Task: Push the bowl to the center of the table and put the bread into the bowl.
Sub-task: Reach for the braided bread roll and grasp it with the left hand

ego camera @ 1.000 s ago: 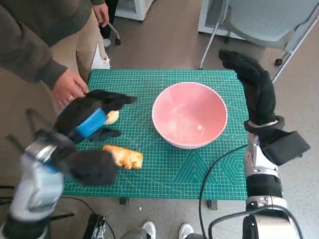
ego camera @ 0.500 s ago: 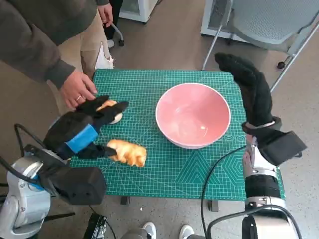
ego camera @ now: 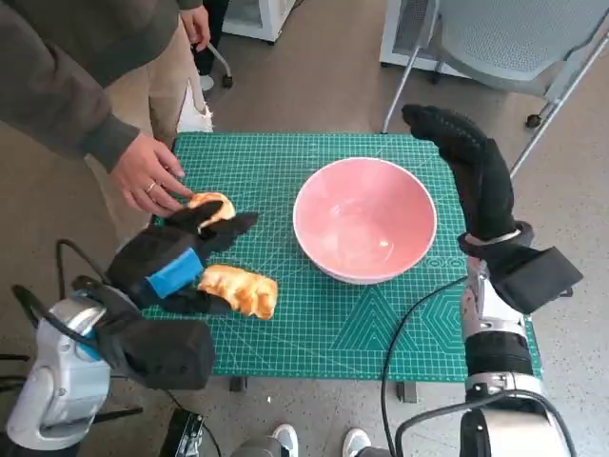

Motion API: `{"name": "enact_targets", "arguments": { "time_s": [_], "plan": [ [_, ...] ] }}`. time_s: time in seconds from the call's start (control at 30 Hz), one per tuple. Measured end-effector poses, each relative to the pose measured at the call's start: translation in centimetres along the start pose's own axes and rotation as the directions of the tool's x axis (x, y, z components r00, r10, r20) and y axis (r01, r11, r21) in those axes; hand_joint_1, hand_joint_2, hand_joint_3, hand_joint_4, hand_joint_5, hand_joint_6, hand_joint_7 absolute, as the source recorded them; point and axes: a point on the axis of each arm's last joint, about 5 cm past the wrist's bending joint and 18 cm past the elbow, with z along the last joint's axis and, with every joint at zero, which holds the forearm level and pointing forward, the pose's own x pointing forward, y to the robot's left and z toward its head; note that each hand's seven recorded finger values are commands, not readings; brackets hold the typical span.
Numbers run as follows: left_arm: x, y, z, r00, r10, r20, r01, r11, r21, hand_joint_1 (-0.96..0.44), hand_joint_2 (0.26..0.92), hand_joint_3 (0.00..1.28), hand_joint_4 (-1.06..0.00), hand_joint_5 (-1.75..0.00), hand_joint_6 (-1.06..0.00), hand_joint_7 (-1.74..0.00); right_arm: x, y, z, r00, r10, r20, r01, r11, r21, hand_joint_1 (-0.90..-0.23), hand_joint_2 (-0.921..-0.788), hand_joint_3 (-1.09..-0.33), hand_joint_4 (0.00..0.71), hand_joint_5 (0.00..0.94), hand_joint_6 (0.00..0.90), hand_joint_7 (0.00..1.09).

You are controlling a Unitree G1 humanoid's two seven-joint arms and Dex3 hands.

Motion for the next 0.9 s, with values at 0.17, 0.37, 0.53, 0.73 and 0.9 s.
{"name": "enact_targets", "arguments": {
  "time_s": [0.17, 0.37, 0.53, 0.73, 0.9],
  "plan": [
    [0.5, -0.6, 0.2, 0.999, -0.036, -0.008, 0.036, 0.999, 0.009, -0.75, 0.802, 0.00, -0.17, 0.00, -0.28, 0.00, -0.02, 0.0, 0.0, 1.000, 0.007, 0.001, -0.007, 1.000, 0.003, -0.737, -0.921, -0.818, 0.193, 0.002, -0.001, 0.52],
    [1.0, -1.2, 0.5, 0.997, -0.078, -0.012, 0.078, 0.997, 0.013, -0.72, 0.794, 0.00, -0.16, 0.00, -0.28, 0.00, -0.03, 0.0, 0.0, 1.000, 0.005, 0.006, -0.005, 1.000, 0.010, -0.739, -0.921, -0.818, 0.193, 0.002, -0.001, 0.52],
    [1.4, -1.8, 0.6, 0.995, -0.104, -0.009, 0.104, 0.995, 0.003, -0.71, 0.789, 0.00, -0.16, 0.00, -0.28, 0.00, 0.01, -0.1, 0.1, 1.000, 0.002, 0.012, -0.003, 1.000, 0.011, -0.742, -0.921, -0.819, 0.193, 0.001, -0.001, 0.52],
    [1.9, -2.3, 0.5, 0.991, -0.135, -0.020, 0.135, 0.991, 0.000, -0.71, 0.788, 0.00, -0.16, 0.00, -0.28, 0.00, 0.05, -0.2, 0.2, 1.000, 0.001, 0.019, -0.001, 1.000, 0.007, -0.744, -0.921, -0.819, 0.193, 0.001, -0.001, 0.52],
    [2.4, -2.7, 0.3, 0.986, -0.164, -0.038, 0.164, 0.986, 0.008, -0.70, 0.787, 0.00, -0.15, 0.00, -0.27, 0.00, -0.01, -0.4, 0.2, 1.000, 0.001, 0.018, -0.001, 1.000, 0.002, -0.744, -0.921, -0.820, 0.193, 0.001, -0.001, 0.52]
  ]
}}
